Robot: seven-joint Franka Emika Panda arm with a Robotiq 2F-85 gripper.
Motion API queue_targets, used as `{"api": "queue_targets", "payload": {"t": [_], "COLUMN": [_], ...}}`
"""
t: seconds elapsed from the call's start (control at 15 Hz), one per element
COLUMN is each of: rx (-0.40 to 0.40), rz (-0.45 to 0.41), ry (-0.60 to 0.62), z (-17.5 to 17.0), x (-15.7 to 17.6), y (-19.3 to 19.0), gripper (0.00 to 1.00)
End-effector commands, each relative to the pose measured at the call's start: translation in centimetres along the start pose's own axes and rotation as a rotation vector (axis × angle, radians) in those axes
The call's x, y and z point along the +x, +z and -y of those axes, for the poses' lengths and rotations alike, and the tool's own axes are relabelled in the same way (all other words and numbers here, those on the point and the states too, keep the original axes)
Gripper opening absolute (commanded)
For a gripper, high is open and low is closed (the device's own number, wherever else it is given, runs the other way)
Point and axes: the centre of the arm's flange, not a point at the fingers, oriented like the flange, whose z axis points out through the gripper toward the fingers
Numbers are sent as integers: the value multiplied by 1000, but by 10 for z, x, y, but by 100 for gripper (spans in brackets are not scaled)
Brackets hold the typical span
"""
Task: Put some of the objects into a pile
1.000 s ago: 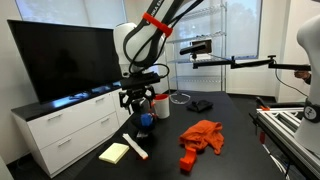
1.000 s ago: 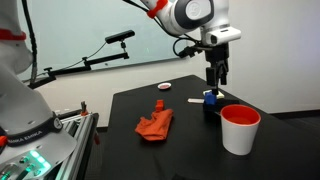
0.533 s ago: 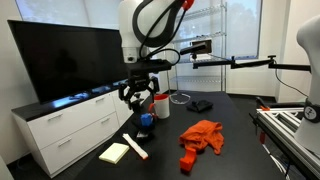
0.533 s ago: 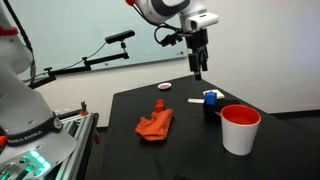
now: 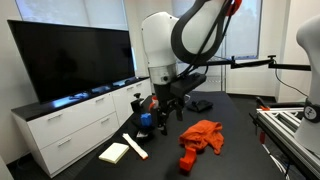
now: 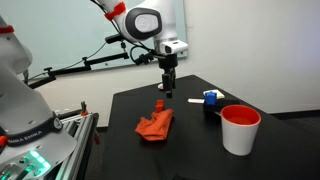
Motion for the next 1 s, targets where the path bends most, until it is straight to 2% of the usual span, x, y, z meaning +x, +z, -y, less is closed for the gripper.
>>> {"api": "queue_targets", "payload": {"t": [0.0, 0.27, 0.93], "rx": [36, 42, 55], "rz": [-13, -8, -37], "ry": [-124, -190, -286], "z": [-14, -15, 13], "x": [-26, -44, -72], "y": [7, 20, 41], "gripper": [100, 100, 100]}}
